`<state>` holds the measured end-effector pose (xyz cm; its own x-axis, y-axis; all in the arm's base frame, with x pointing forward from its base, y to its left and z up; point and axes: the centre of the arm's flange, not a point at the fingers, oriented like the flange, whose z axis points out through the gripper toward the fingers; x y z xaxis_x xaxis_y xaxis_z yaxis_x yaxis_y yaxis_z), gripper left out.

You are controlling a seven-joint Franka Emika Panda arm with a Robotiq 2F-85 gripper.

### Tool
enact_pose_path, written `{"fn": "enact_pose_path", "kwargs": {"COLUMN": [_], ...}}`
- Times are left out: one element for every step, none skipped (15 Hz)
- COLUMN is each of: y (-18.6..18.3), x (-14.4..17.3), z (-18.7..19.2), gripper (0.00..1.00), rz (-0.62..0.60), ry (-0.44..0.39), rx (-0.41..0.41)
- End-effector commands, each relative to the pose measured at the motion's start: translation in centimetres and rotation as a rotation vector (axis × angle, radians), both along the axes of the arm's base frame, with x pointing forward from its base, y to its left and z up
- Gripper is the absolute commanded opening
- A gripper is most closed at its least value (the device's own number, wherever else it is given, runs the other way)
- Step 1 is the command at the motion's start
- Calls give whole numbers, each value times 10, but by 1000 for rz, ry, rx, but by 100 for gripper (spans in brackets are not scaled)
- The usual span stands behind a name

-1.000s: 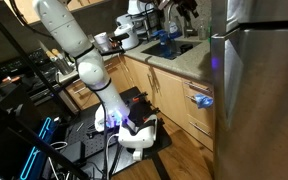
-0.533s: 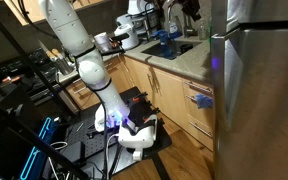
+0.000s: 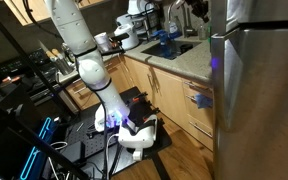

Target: Press the lever down on the toaster

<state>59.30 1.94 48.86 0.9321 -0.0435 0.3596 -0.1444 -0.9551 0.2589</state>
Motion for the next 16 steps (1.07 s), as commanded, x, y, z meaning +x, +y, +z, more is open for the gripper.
{"fn": "enact_pose_path", "kwargs": {"y": [12, 14, 17, 20, 21, 17, 18, 18, 18, 17, 17, 17, 17, 17, 18, 19], "x": [14, 14, 15, 15, 15, 10, 10, 10, 11, 11, 11, 11, 10, 12, 14, 16], "z": [7, 9, 11, 13, 14, 11, 11, 11, 11, 10, 10, 10, 7, 4, 1, -1], "gripper": [0, 0, 0, 0, 0, 0, 1, 1, 1, 1, 1, 0, 0, 0, 0, 0], "rz": [13, 18, 22, 27, 29, 44, 46, 46, 46, 45, 44, 44, 45, 44, 44, 41], "ry": [-67, -77, -86, -94, -101, -64, -65, -64, -64, -64, -64, -64, -58, -51, -46, -45], "rx": [-2, 7, 8, 9, 9, 14, 14, 14, 14, 14, 14, 14, 16, 15, 20, 17]}}
